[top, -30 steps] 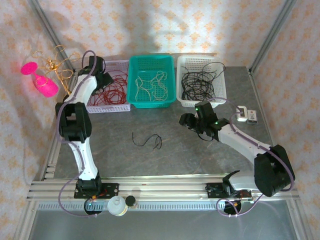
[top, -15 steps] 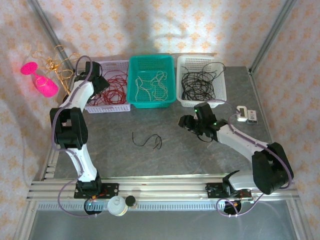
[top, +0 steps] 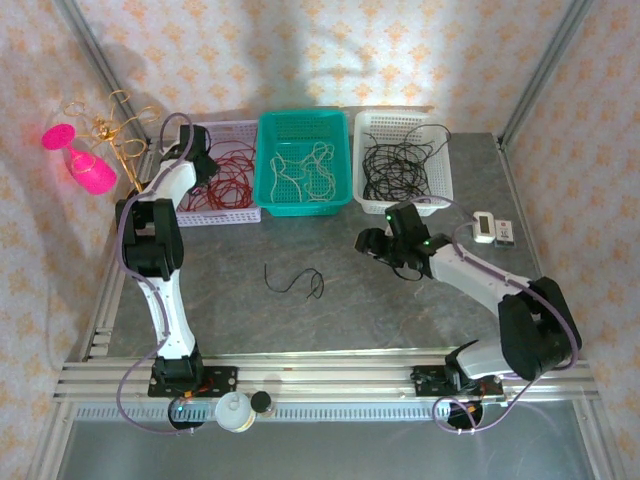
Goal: Untangle the cables
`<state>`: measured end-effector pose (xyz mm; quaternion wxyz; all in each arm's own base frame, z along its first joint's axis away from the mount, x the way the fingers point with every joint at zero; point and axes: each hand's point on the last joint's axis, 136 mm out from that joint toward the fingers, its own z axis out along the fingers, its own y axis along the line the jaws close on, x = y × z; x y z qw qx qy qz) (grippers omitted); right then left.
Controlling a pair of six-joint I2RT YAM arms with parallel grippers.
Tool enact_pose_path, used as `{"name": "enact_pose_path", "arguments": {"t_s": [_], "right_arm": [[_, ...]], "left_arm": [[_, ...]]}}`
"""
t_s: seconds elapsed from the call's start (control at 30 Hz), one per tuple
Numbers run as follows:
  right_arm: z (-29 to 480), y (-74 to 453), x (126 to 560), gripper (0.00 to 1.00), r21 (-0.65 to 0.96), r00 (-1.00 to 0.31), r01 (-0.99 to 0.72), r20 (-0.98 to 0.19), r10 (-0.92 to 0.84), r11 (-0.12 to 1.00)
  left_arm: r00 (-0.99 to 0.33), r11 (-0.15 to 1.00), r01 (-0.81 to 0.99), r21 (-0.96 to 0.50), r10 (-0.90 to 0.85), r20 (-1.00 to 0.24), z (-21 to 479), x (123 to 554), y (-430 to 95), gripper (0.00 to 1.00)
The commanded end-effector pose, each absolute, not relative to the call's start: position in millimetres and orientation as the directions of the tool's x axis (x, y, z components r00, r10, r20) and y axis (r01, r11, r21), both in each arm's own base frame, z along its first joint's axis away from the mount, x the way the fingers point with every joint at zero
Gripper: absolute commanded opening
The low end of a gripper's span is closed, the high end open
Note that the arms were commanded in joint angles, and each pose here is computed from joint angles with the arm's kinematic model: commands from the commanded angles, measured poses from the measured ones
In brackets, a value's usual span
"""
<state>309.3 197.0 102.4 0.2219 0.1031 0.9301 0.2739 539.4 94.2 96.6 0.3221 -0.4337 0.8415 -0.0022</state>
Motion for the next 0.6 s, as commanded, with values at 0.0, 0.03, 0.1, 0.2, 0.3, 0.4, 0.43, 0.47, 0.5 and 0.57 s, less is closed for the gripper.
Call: {"name": "enact_pose_path", "arguments": {"t_s": [0.0,0.03,0.1,0.2,0.3,0.4,0.43,0.47,0.5,0.57], "right_arm": [[112.3,196.4,317.5,0.58,0.542,-0.874,0.055,-0.380,0.303,0.839],[112.5,196.3,318.2,0.58,0.538,-0.874,0.055,-0.381,0.301,0.841],[113.0,195.9,319.6,0.58,0.533,-0.874,0.058,-0.382,0.301,0.844],[113.2,197.0,322.3,0.58,0.529,-0.874,0.058,-0.383,0.299,0.847],[113.5,198.7,324.9,0.58,0.531,-0.875,0.057,-0.381,0.298,0.846],[112.6,199.0,325.5,0.58,0.528,-0.877,0.058,-0.378,0.296,0.847],[111.9,199.3,324.7,0.58,0.528,-0.878,0.057,-0.377,0.294,0.847],[111.5,198.8,324.8,0.58,0.527,-0.879,0.058,-0.376,0.294,0.848],[110.2,198.6,324.2,0.58,0.526,-0.880,0.058,-0.375,0.292,0.849],[108.5,198.2,323.2,0.58,0.522,-0.882,0.058,-0.373,0.288,0.851]], "left_arm": [[-0.353,0.615,-0.722,-0.316,-0.721,-0.596,105.6,562.4,101.6,0.48],[-0.355,0.619,-0.716,-0.324,-0.722,-0.594,105.9,565.9,98.3,0.43],[-0.367,0.641,-0.695,-0.327,-0.707,-0.604,108.8,572.6,88.7,0.36],[-0.398,0.680,-0.643,-0.352,-0.690,-0.604,111.7,584.9,69.1,0.33],[-0.447,0.701,-0.610,-0.369,-0.689,-0.570,98.9,593.5,51.7,0.33],[-0.502,0.729,-0.581,-0.362,-0.671,-0.546,84.2,596.7,35.2,0.31],[-0.519,0.742,-0.572,-0.350,-0.658,-0.545,81.7,596.9,30.0,0.31],[-0.534,0.753,-0.564,-0.338,-0.645,-0.547,80.4,597.2,24.4,0.31],[-0.544,0.760,-0.561,-0.329,-0.638,-0.545,78.8,596.9,20.6,0.31],[-0.553,0.766,-0.553,-0.330,-0.633,-0.543,78.4,595.2,14.5,0.31]]}}
